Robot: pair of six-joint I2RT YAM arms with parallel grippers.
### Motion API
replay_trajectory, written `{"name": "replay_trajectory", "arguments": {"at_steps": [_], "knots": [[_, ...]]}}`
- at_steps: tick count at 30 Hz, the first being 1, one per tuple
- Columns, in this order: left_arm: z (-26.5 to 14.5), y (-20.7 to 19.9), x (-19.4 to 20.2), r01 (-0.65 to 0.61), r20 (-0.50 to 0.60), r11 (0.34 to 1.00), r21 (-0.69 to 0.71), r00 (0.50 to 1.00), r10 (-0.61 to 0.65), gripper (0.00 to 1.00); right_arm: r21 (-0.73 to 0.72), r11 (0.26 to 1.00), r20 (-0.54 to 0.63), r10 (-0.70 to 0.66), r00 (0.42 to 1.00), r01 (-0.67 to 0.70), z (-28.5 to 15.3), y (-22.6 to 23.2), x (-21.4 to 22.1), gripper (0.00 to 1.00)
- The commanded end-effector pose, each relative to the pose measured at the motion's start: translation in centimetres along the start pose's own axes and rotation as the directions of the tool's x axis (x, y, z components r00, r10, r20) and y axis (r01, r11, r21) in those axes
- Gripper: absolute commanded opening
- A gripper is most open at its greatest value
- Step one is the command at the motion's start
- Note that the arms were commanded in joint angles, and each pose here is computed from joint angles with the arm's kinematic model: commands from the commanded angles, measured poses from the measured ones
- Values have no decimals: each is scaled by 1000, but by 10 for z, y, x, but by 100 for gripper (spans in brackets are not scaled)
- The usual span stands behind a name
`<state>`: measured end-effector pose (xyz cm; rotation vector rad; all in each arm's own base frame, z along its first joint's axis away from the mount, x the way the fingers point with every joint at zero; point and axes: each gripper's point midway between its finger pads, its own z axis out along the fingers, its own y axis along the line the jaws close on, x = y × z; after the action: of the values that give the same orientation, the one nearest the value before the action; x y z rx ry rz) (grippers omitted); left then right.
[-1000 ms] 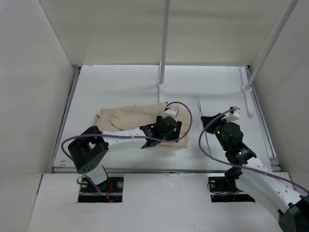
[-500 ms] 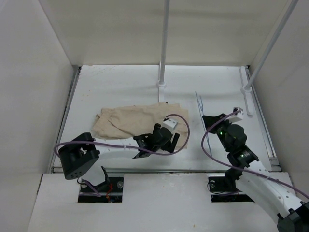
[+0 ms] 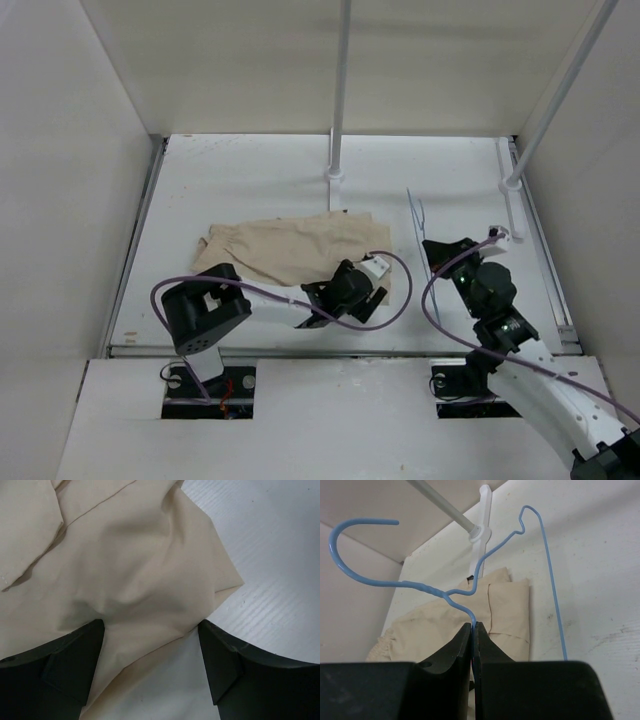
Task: Place the trousers on the hanger
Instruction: Place trousers on hanger
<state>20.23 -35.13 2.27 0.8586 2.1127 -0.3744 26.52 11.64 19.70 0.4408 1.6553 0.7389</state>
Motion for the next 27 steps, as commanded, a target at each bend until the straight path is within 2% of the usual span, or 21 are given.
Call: {"name": "replay_trajectory", "arguments": {"at_steps": [1,2,3,4,5,7,13,16,27], "knots": [[8,-2,-11,-9,17,1000,8,1000,9,69,-62,997,32,49,998,-47,-1,14,-10,6],[8,-4,-9,-11,18,1000,13,1000,11,64,-65,996,30,55,998,-53,0,14,-8,6],[9,-5,-8,-12,18,1000,16,1000,12,53,-66,996,22,62,998,-60,1,13,-5,6],[10,-6,-7,-13,15,1000,21,1000,13,38,-69,995,13,73,997,-72,2,13,-1,6],[9,-6,-7,-10,16,1000,22,1000,10,29,-69,994,6,85,996,-85,4,12,2,6],[4,-5,-13,19,36,999,26,999,-20,14,-68,992,0,110,994,-110,8,10,7,6],[-31,-3,-57,142,193,986,90,969,-157,12,-66,990,-7,126,992,-126,19,13,17,5],[-43,-4,-69,178,223,976,128,953,-203,12,-47,992,23,117,993,-115,23,14,13,5],[-79,-11,-105,219,331,948,230,899,-288,12,-66,986,16,153,988,-152,35,34,25,5]]}}
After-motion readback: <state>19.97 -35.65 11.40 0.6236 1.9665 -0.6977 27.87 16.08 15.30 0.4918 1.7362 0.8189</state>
